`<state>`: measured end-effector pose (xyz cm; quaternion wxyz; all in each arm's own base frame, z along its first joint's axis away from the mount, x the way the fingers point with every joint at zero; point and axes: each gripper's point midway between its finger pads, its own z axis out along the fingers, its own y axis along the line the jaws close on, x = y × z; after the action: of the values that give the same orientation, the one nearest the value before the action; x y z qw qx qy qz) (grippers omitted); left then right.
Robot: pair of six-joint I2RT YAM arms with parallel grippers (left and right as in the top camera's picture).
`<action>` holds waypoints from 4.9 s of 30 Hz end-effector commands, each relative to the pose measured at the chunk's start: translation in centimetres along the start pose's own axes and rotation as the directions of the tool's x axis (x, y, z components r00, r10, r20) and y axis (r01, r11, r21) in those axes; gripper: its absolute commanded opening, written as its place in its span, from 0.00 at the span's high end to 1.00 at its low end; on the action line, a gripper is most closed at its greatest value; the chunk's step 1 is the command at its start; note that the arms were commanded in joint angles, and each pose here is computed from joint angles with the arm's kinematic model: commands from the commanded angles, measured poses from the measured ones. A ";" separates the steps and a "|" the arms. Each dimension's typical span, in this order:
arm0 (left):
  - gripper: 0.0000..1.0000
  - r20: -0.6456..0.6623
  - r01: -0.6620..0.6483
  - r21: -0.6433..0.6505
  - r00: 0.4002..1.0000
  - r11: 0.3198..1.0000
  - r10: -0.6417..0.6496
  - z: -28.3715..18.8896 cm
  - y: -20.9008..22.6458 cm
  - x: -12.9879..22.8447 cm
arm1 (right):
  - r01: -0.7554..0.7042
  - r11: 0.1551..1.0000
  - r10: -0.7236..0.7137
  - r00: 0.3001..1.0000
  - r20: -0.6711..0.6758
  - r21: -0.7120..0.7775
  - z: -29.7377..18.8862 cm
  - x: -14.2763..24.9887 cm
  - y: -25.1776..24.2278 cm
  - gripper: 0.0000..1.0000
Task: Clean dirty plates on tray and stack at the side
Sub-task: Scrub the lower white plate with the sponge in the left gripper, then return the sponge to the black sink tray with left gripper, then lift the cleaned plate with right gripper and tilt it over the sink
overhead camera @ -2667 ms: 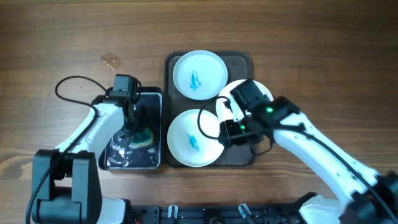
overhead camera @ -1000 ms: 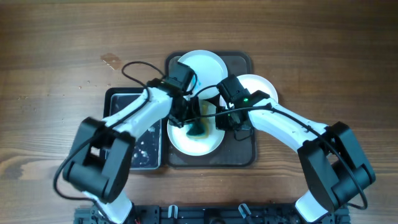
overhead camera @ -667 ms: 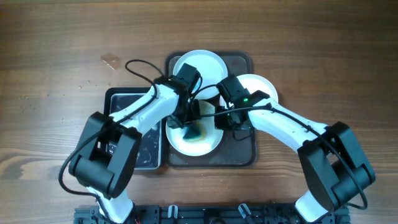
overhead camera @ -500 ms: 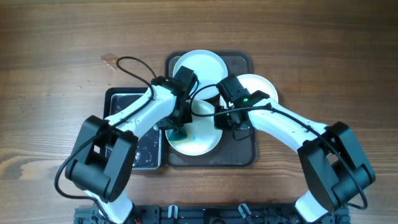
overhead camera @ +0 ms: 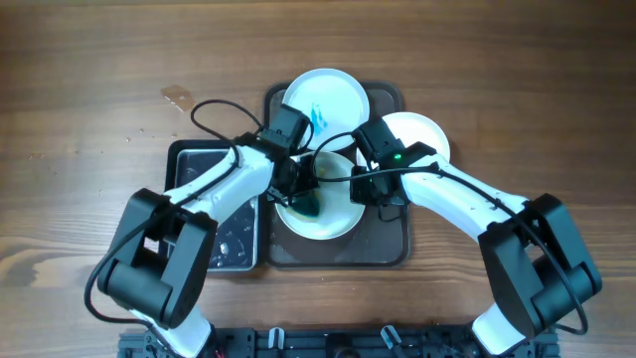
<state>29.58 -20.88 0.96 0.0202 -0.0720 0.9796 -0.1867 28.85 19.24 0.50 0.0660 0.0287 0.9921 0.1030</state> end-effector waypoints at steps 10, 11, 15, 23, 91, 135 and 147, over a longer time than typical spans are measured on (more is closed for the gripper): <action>0.96 -0.234 -0.031 0.272 0.967 0.962 0.098 1.5 -4.4 6.4 | -0.019 1.000 0.019 1.000 -0.008 0.001 0.6 0.2 0.1 0.96; 0.96 -0.221 -0.028 0.196 0.973 0.980 0.071 1.8 -2.9 6.2 | -0.020 1.000 0.020 1.000 -0.008 0.001 0.6 0.2 0.1 0.96; 0.96 -0.156 0.024 -0.015 0.987 1.000 -0.026 1.7 1.6 4.9 | -0.019 1.000 0.019 1.000 -0.008 0.002 0.6 0.2 0.1 0.96; 0.96 0.128 0.153 -0.349 0.985 0.924 -0.115 -3.4 9.4 0.5 | -0.018 1.000 0.018 1.000 -0.013 0.005 0.6 0.3 0.0 0.96; 0.53 0.273 0.249 -0.190 0.943 0.950 -0.192 -12.5 13.0 -1.2 | 0.183 0.983 -0.184 0.983 0.005 0.010 -3.1 -0.7 0.9 0.96; 0.00 0.533 0.661 0.224 0.532 0.716 -0.658 -28.0 22.6 1.0 | 0.423 0.901 -0.384 0.881 0.276 -0.096 -12.1 -6.7 14.0 0.96; 0.00 0.521 0.716 0.238 0.476 0.656 -0.709 -28.2 24.1 2.1 | 0.383 0.839 -0.544 0.561 0.624 0.388 -16.6 -8.6 20.2 0.96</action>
<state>22.07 11.17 17.15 0.2160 -0.5298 0.8092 -0.1337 34.16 36.55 17.15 0.3655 -0.2300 0.8998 0.0624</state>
